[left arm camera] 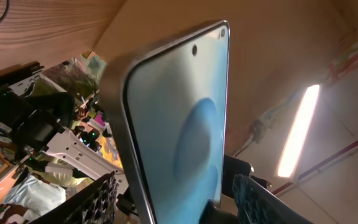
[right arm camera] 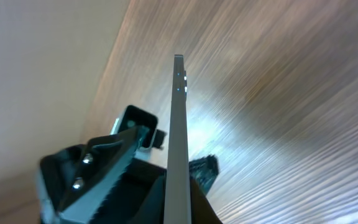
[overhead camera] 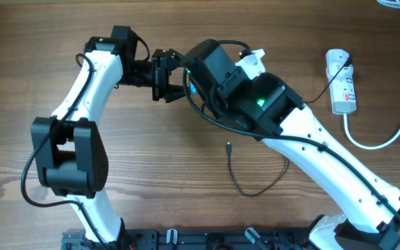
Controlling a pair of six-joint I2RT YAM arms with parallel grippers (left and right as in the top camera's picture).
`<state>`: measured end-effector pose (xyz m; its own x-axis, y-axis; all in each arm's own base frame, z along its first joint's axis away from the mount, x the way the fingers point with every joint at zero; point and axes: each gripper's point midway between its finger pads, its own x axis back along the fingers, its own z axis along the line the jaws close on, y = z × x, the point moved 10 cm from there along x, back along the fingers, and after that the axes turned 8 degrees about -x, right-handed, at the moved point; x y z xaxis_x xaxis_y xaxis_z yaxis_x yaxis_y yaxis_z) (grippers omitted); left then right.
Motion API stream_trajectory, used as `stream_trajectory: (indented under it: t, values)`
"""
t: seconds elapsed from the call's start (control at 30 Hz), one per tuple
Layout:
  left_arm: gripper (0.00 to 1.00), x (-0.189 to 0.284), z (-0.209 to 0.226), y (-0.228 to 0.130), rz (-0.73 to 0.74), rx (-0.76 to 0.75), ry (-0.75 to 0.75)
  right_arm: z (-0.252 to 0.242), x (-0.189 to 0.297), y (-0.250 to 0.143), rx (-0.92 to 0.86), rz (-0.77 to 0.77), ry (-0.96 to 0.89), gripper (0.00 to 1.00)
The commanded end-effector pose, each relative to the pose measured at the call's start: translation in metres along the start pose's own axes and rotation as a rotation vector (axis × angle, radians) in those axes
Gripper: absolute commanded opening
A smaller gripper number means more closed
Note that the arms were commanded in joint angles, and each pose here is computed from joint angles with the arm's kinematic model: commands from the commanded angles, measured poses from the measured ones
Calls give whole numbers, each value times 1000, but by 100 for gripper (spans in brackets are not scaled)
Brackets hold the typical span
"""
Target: Plug charger to phone and switch on socket
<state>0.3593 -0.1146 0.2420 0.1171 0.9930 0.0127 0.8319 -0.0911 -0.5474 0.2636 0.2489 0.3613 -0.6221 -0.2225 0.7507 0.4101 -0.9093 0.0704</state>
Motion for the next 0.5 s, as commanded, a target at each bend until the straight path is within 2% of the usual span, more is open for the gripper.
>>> stream_trajectory:
  t: [0.0,0.07,0.23,0.47]
  values:
    - [61,-1,-8,-11,12,-34,-15,5,15,0,-181,42,37,4]
    - [54,-1,-8,-11,12,-34,-15,5,15,0,-227,43,37,5]
    - [49,-1,-8,-11,12,-33,-15,4,12,-1,-285,41,27,5]
    - [37,-1,-8,-11,12,-33,-15,3,8,-2,-286,35,15,5]
